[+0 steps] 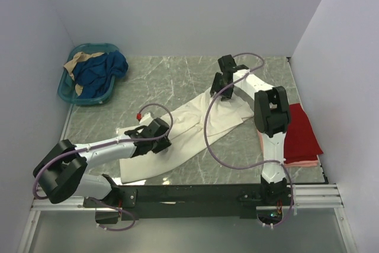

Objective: Fold and stack the t-shirts
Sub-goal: Fold the tshirt

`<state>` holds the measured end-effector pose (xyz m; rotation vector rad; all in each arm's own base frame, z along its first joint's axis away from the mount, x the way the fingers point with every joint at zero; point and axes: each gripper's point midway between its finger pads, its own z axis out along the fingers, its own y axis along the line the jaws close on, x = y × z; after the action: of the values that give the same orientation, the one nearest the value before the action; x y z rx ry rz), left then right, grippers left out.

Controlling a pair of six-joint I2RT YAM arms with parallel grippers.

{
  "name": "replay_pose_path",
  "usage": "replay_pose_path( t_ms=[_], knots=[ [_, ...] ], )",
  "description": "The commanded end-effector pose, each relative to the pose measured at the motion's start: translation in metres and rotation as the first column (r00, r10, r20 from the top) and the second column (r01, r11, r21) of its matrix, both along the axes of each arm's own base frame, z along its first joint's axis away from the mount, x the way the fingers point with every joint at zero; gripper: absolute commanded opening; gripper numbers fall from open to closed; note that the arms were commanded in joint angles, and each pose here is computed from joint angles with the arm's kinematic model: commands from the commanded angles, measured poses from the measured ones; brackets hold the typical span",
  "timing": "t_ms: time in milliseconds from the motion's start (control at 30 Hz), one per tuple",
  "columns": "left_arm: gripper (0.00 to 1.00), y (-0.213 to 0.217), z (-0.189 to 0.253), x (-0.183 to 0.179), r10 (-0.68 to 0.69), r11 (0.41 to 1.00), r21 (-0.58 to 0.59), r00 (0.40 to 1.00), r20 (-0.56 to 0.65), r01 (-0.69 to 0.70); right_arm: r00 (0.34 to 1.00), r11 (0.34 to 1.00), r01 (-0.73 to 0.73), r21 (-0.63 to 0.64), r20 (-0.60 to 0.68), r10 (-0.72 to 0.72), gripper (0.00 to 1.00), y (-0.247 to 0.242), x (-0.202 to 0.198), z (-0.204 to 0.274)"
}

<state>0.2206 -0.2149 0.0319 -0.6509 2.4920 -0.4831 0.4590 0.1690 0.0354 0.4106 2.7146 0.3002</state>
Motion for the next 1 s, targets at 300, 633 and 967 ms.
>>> replay_pose_path(
  t_ms=[300, 633, 967],
  knots=[
    [0.43, 0.034, 0.03, 0.032, -0.077, 0.96, 0.275, 0.993, 0.09, 0.05, 0.986, 0.992, 0.123, -0.017, 0.113, -0.12, 0.58, -0.035, -0.063, 0.054],
    [0.43, 0.068, 0.001, 0.021, -0.017, 0.984, 0.178, 0.999, 0.03, 0.011, 0.983, 0.984, 0.176, 0.002, 0.05, -0.176, 0.57, -0.043, -0.103, 0.007],
    [0.45, 0.12, -0.01, 0.011, 0.225, 0.962, 0.157, 0.974, -0.006, -0.221, 0.985, 0.985, 0.172, -0.012, -0.006, -0.172, 0.56, -0.042, -0.099, -0.015]
  ],
)
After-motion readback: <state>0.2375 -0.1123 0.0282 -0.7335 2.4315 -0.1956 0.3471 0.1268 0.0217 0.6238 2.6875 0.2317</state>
